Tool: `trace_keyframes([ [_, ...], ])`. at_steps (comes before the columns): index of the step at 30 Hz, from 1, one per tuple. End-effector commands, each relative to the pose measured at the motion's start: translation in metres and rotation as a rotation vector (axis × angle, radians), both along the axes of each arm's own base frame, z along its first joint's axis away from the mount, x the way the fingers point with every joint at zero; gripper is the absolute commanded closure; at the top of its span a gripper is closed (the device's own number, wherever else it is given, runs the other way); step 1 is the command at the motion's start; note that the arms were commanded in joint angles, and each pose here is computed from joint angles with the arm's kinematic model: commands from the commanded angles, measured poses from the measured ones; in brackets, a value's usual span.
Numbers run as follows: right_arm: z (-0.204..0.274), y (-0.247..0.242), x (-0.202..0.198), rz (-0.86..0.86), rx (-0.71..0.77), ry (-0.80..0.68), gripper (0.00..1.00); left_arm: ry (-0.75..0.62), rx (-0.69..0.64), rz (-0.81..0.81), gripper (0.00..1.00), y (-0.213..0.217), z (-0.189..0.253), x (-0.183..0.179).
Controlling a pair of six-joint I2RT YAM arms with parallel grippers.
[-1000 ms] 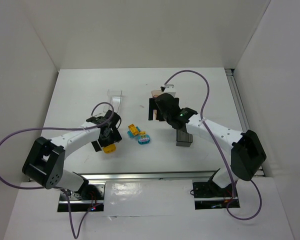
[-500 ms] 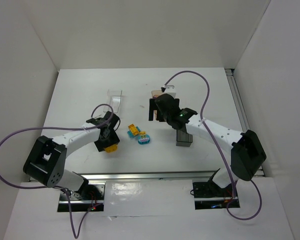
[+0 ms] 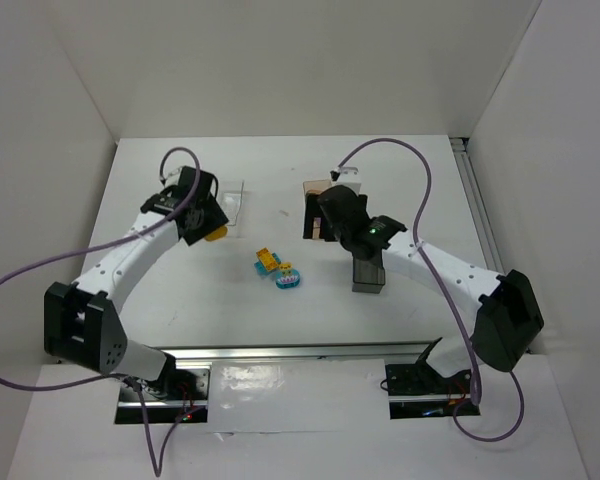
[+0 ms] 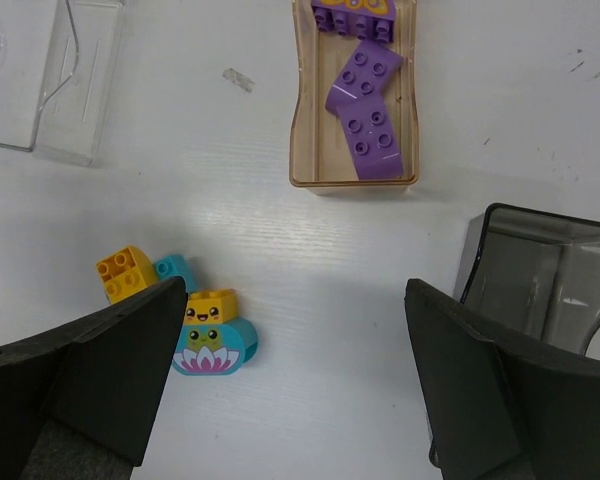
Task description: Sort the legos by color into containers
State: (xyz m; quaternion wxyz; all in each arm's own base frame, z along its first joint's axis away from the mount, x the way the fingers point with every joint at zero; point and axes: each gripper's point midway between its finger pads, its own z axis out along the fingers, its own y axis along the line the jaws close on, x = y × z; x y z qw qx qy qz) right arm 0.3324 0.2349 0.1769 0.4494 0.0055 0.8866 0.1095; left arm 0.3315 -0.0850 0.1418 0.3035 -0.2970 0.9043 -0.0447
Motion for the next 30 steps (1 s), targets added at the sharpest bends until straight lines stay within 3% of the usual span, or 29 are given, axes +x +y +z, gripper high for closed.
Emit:
trace_keyframes([
  [1,0.025,-0.011,0.0,-0.021,0.006,-0.048,0.03,-0.001,0.062,-0.018,0.38,0.013,0.005,0.036],
  [5,0.024,-0.026,0.004,-0.062,-0.034,-0.041,0.03,-0.028,0.073,-0.007,0.37,0.015,0.018,0.087],
  [7,0.026,-0.037,0.007,-0.079,-0.044,-0.043,0.03,0.009,0.083,-0.034,0.34,0.01,0.001,0.103],
  [8,0.026,-0.037,0.007,-0.079,-0.044,-0.043,0.03,-0.001,0.081,-0.025,0.31,0.012,0.006,0.114],
  [9,0.025,-0.039,0.009,-0.081,-0.038,-0.037,0.03,0.014,0.075,-0.031,0.12,0.009,0.003,0.118],
  [10,0.029,-0.039,0.008,-0.076,-0.039,-0.046,0.03,0.031,0.078,-0.032,0.06,0.009,0.0,0.12],
  [14,0.027,-0.027,0.004,0.004,-0.005,-0.021,0.03,0.029,0.07,-0.037,0.0,0.006,0.008,0.125],
  [18,0.012,0.016,-0.016,0.193,-0.008,0.034,0.07,-0.007,0.065,-0.082,0.01,0.0,0.029,0.096],
  [23,-0.024,0.095,-0.05,0.43,-0.105,0.099,0.08,-0.174,0.019,-0.115,0.04,0.004,0.089,0.055],
  [27,-0.051,0.119,-0.049,0.46,-0.218,0.109,0.13,-0.241,-0.002,-0.133,0.04,0.008,0.11,0.025],
  [30,-0.066,0.132,-0.043,0.474,-0.225,0.141,0.16,-0.267,-0.034,-0.165,0.05,0.006,0.115,0.012],
])
